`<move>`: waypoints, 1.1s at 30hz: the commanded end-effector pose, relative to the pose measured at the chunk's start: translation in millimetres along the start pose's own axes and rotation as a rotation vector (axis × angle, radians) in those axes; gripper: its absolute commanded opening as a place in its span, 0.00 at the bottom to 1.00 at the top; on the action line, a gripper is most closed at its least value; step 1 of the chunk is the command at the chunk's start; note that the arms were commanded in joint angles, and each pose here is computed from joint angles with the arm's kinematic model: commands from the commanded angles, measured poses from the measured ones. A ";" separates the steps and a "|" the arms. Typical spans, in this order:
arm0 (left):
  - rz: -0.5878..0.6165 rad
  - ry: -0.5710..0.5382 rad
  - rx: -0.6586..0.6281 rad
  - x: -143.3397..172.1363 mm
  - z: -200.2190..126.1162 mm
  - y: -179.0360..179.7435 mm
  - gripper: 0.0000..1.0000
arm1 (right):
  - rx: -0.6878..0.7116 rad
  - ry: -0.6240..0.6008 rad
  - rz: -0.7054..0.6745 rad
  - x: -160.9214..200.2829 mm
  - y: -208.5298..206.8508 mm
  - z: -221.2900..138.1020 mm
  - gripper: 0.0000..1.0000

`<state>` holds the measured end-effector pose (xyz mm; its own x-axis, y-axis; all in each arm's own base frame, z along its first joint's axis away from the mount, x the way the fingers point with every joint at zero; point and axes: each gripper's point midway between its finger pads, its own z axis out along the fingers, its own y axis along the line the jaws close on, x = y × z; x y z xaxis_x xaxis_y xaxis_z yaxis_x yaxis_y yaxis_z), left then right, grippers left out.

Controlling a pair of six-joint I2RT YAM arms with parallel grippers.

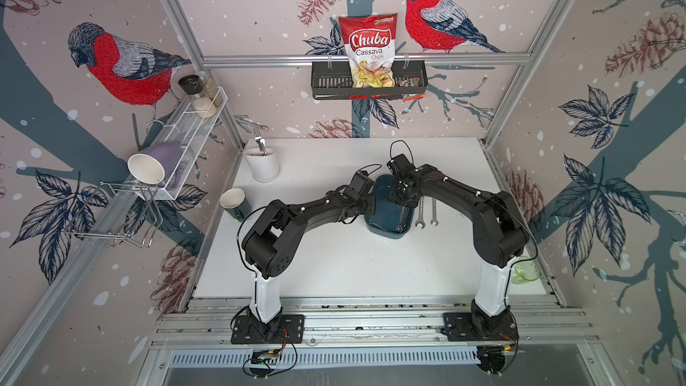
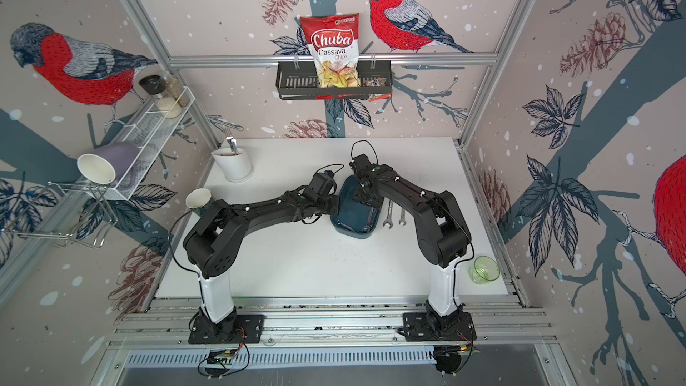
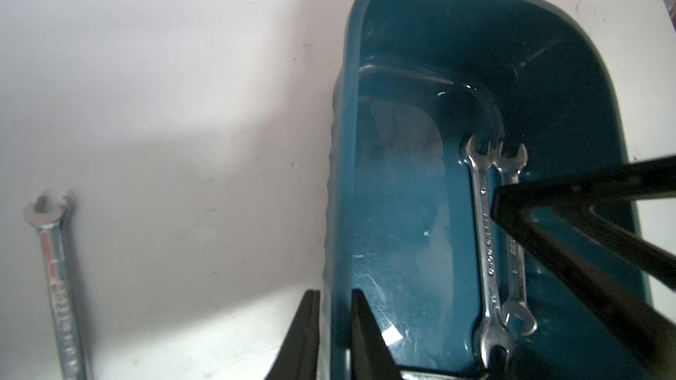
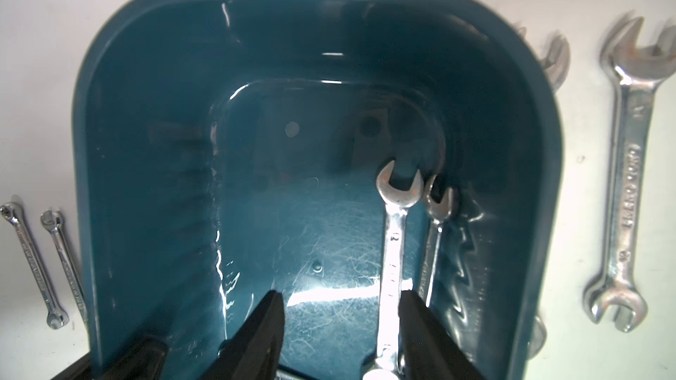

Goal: Take out the wrench from the storage box
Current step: Adjust the storage box at the center of the board, then pick up the wrench from the storage box.

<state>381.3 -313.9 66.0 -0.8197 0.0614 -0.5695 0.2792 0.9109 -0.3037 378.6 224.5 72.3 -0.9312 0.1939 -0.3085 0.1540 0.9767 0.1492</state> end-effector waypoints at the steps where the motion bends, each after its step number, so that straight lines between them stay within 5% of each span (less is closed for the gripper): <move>1: -0.086 -0.026 -0.064 1.2 -4.8 7.8 0.16 | -0.012 -0.007 0.001 -0.9 5.8 -0.8 0.55; 17: -0.300 -0.066 -0.129 22.2 -18.6 17.5 0.06 | 0.049 0.009 -0.024 6.5 14.1 14.8 0.56; 33: -0.292 -0.050 -0.088 24.3 -15.1 9.7 0.06 | 0.092 0.035 -0.035 16.5 14.7 53.5 0.57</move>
<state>358.4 -293.2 63.4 -0.8229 -0.2367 -0.5166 -0.0209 0.9210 -0.3889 381.0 249.2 24.4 -0.9510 0.1464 -0.2725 0.1349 0.9890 0.0606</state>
